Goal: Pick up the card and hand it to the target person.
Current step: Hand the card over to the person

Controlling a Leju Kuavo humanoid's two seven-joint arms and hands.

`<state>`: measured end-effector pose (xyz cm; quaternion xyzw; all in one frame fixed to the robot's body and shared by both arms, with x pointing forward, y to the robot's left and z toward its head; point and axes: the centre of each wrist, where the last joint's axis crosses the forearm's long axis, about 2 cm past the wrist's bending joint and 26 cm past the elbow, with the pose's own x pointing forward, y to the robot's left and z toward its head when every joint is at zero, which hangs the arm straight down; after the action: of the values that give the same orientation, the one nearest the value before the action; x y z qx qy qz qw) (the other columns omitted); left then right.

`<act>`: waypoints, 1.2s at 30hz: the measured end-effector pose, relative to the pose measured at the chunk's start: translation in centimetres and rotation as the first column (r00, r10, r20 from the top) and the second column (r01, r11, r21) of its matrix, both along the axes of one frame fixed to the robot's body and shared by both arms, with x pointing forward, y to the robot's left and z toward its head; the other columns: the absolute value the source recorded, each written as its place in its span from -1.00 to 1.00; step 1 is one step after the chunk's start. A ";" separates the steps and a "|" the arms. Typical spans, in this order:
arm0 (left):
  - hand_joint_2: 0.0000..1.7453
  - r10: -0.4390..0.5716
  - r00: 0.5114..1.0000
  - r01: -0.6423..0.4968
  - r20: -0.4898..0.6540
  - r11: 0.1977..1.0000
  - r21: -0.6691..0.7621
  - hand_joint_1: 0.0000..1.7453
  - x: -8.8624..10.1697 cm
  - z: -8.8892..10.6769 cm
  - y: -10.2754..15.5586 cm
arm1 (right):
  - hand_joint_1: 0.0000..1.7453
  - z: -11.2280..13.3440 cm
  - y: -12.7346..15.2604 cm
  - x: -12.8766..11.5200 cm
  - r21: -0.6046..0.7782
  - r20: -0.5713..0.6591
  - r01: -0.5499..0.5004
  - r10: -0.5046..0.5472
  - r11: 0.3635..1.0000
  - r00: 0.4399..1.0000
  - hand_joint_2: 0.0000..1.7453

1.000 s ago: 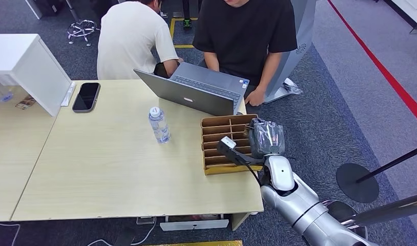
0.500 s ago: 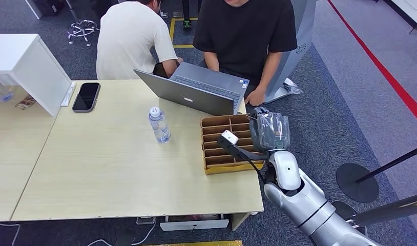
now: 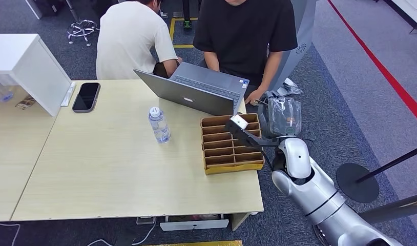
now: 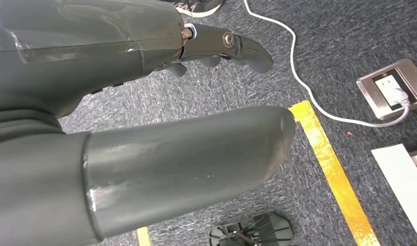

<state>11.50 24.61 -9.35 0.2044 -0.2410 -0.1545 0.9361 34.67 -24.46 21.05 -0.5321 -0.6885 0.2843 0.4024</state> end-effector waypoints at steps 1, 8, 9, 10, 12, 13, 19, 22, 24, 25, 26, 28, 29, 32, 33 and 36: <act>-1.00 -0.003 1.000 0.003 -0.001 1.000 -0.001 -1.00 0.1 0.0 0.0 | 1.00 0.2 -0.1 0.3 0.001 0.004 0.002 -0.002 1.000 1.000 1.00; -1.00 -0.011 1.000 0.011 0.005 1.000 0.000 -1.00 0.7 0.2 0.0 | 1.00 0.7 -1.2 2.2 -0.025 0.001 0.031 -0.031 0.999 1.000 1.00; -1.00 -0.011 1.000 0.011 0.006 1.000 0.000 -1.00 0.7 0.2 0.0 | 1.00 0.7 -1.3 2.3 -0.027 0.000 0.035 -0.035 0.999 0.999 1.00; -1.00 -0.012 1.000 0.012 0.006 1.000 0.000 -1.00 0.8 0.2 0.0 | 1.00 0.6 -1.4 2.4 -0.029 -0.001 0.038 -0.038 0.999 0.999 1.00; -1.00 -0.012 1.000 0.012 0.006 1.000 -0.001 -1.00 0.8 0.2 0.0 | 1.00 0.6 -1.6 2.6 -0.034 -0.006 0.044 -0.044 0.998 0.999 1.00; -1.00 -0.012 1.000 0.012 0.006 1.000 -0.001 -1.00 0.8 0.2 0.0 | 1.00 0.5 -1.6 2.7 -0.036 -0.009 0.046 -0.047 0.998 0.999 1.00; -1.00 -0.024 1.000 0.024 0.001 1.000 -0.005 -1.00 1.0 0.3 -0.1 | 1.00 0.0 -2.5 3.6 -0.037 -0.029 0.067 -0.068 0.997 0.997 1.00; -1.00 -0.029 1.000 0.029 0.001 1.000 -0.008 -1.00 1.2 0.3 -0.1 | 1.00 -0.3 -2.9 4.2 -0.030 -0.019 0.065 -0.066 0.997 0.998 1.00; -1.00 -0.030 1.000 0.030 0.003 0.999 -0.009 -1.00 1.4 0.4 -0.2 | 1.00 -0.6 -3.1 4.5 -0.028 -0.011 0.066 -0.066 0.997 0.998 1.00; -1.00 -0.031 1.000 0.031 0.005 0.999 -0.009 -1.00 1.5 0.4 -0.2 | 1.00 -0.7 -3.1 4.7 -0.030 -0.013 0.069 -0.070 0.997 0.997 1.00; -1.00 -0.032 0.999 0.032 0.006 0.999 -0.009 -1.00 1.6 0.4 -0.2 | 1.00 -0.9 -3.2 4.8 -0.033 -0.017 0.073 -0.074 0.997 0.997 1.00; -1.00 -0.033 0.999 0.033 0.008 0.999 -0.009 -1.00 1.6 0.4 -0.2 | 1.00 -1.2 -3.3 5.0 -0.038 -0.029 0.082 -0.083 0.996 0.996 1.00; -1.00 -0.033 0.999 0.033 0.008 0.999 -0.009 -1.00 1.6 0.4 -0.2 | 1.00 -1.3 -3.3 5.0 -0.040 -0.034 0.086 -0.087 0.996 0.996 1.00; -1.00 -0.034 0.999 0.034 0.008 0.999 -0.010 -1.00 1.6 0.4 -0.2 | 1.00 -1.7 -3.5 5.1 -0.047 -0.041 0.093 -0.095 0.995 0.995 1.00; -1.00 -0.034 0.999 0.034 0.008 0.999 -0.010 -1.00 1.7 0.4 -0.2 | 1.00 -1.8 -3.5 5.2 -0.050 -0.041 0.094 -0.096 0.994 0.995 1.00; -1.00 -0.035 0.999 0.035 0.008 0.999 -0.012 -1.00 1.7 0.4 -0.2 | 1.00 -2.0 -3.5 5.2 -0.063 -0.035 0.097 -0.099 0.993 0.994 1.00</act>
<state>13.16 24.42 -8.91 0.1950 -0.2492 -0.1685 0.9335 39.92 -27.93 19.02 -0.5717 -0.6450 0.2951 0.4124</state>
